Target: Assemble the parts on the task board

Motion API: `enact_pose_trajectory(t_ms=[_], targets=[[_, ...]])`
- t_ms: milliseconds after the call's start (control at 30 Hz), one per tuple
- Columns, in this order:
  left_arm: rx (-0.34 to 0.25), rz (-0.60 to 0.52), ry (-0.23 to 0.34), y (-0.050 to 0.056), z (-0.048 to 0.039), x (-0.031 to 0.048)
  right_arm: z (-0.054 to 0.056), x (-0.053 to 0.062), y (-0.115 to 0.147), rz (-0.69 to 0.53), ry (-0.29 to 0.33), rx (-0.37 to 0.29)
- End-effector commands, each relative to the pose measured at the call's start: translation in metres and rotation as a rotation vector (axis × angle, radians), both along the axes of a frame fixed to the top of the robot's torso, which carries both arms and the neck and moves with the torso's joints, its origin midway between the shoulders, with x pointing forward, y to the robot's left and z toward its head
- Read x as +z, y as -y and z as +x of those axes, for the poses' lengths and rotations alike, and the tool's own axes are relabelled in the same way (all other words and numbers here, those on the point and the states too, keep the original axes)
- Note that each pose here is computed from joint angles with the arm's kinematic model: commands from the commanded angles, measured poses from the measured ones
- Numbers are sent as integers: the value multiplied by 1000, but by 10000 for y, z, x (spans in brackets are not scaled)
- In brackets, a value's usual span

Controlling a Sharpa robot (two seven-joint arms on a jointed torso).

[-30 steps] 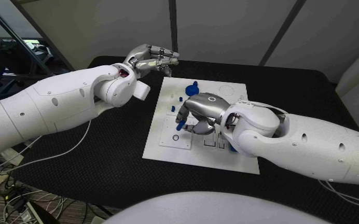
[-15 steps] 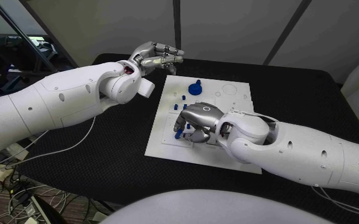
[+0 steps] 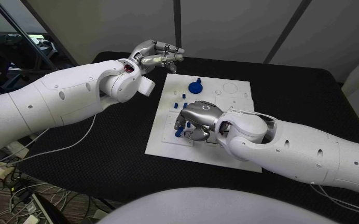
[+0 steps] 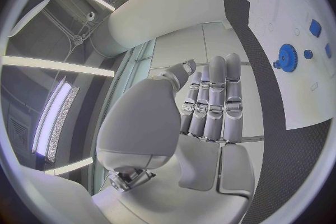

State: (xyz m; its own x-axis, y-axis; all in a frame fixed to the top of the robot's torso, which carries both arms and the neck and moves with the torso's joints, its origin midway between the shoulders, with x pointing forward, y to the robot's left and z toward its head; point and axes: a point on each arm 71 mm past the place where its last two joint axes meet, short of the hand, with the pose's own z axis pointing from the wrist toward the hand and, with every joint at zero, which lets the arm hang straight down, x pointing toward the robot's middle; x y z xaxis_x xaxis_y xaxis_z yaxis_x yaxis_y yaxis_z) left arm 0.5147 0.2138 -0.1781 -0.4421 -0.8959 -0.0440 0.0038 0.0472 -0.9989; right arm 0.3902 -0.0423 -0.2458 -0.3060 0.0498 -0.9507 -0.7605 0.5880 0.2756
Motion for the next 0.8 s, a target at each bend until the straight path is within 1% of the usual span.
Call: enact_pose_trajectory(t_ms=[33,333,800], targets=[[-9,-9,9,-2,-3,14,3,-30,15,-31,17,-2],[-8,-9,8,-12,-4,15,3,-27,36,-31,33,-11],[-8,-8,8,-10,-7,16,-16,-52,-41,-61,14,15]])
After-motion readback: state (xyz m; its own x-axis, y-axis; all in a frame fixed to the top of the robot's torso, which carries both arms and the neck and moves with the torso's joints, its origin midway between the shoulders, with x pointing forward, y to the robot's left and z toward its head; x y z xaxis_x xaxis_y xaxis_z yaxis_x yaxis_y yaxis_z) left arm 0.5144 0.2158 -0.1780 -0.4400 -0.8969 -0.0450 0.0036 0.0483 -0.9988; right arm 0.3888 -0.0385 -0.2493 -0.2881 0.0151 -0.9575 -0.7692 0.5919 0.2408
